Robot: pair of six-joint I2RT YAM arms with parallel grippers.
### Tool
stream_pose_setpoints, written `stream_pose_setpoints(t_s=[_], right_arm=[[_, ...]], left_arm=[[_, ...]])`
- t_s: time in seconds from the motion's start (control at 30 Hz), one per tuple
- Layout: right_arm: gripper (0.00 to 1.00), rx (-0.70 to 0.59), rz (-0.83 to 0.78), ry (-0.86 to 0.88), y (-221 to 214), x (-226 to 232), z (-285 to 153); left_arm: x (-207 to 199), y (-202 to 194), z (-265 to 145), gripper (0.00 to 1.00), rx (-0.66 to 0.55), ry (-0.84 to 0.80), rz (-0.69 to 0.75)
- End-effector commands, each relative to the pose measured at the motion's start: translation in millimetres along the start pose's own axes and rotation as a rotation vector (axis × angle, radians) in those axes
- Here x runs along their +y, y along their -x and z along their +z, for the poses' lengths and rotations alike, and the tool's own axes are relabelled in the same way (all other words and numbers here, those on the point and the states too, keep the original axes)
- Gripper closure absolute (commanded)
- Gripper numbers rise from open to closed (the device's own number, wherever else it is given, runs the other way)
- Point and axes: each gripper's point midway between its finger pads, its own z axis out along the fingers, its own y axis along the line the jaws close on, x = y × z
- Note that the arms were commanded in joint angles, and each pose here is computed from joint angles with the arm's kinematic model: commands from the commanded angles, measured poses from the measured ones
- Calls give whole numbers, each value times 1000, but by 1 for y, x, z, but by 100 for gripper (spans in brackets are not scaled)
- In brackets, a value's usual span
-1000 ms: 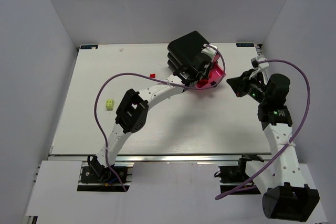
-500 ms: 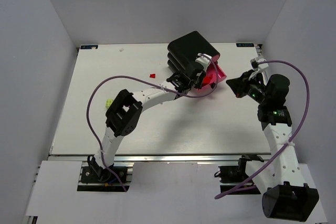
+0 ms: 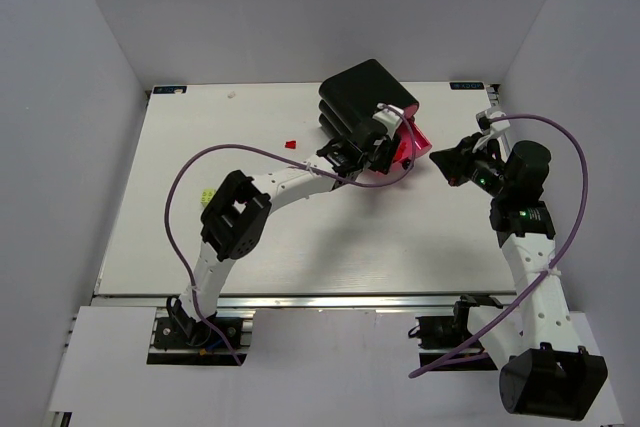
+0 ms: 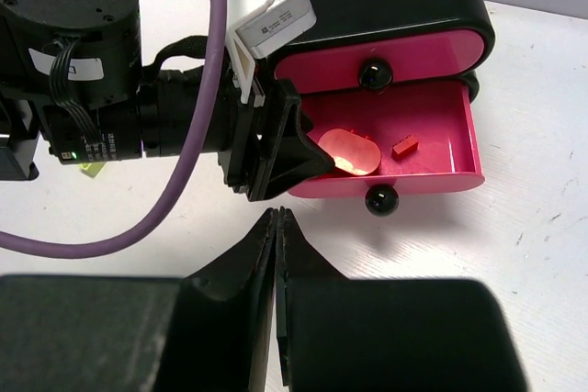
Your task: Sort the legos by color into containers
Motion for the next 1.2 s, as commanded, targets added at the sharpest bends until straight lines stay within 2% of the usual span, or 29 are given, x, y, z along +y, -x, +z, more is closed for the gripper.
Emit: stream_pose_setpoints(t_s=[0.0, 0.1, 0.17, 0.2, 0.27, 0.3, 0.33, 0.37, 0.4, 0.5, 0.53, 0.57, 0.6, 0.63, 0.67, 0.7, 0.8, 0.83, 0.87, 0.9, 0.93, 0.97, 1.17], right_arm=[[95, -22, -16, 16, 5, 0, 1], [95, -18, -13, 19, 4, 0, 2], [94, -15, -20, 28, 3, 1, 2], [93, -12, -28, 37, 1, 2, 2], [88, -7, -80, 100, -1, 11, 1], [78, -3, -114, 136, -4, 16, 1], [71, 1, -138, 176, -6, 21, 0], [64, 4, -161, 261, -10, 35, -3], [50, 3, -203, 302, -12, 40, -5], [44, 9, -215, 381, -18, 51, -7], [44, 12, -213, 384, -19, 51, -7], [46, 16, -210, 377, -19, 50, -6], [56, 20, -212, 370, -19, 48, -4], [65, 25, -206, 352, -19, 44, -4], [89, 27, -202, 344, -19, 43, -3], [97, 31, -184, 331, -20, 41, -2], [100, 26, -176, 294, -18, 36, 0], [100, 24, -176, 274, -18, 33, 1], [100, 22, -176, 266, -17, 32, 1], [100, 21, -176, 257, -17, 30, 1], [100, 21, -176, 255, -17, 30, 1], [100, 19, -177, 255, -16, 30, 1], [100, 15, -177, 249, -16, 29, 1]], left_arm=[[-9, 74, -36, 37, -155, -40, -39], [-7, 101, -55, 38, -224, -36, -70], [-2, 113, -68, 44, -263, -17, -106], [-1, 125, -84, 63, -292, -19, -128], [13, 116, -93, 85, -279, 12, -172], [23, 130, -114, 97, -319, 27, -219], [31, 108, -115, 100, -284, 62, -221], [37, 102, -120, 100, -280, 88, -233], [51, 94, -126, 100, -267, 136, -264], [85, 56, -140, 100, -191, 240, -338], [104, 41, -142, 98, -156, 291, -366], [115, 30, -142, 90, -129, 326, -394], [125, 15, -143, 80, -85, 362, -452], [142, 2, -141, 55, -57, 400, -487], [149, -6, -141, 43, -42, 423, -557], [156, -11, -139, 34, -31, 442, -598], [175, -24, -129, 17, -2, 520, -794], [186, -49, -122, 15, 61, 600, -894], [191, -33, -118, 15, 35, 623, -951], [194, -37, -112, 16, 59, 648, -991], [202, -59, -102, 17, 123, 715, -1044], [202, -41, -95, 17, 97, 708, -1078], [227, -53, -62, 17, 114, 793, -1224]])
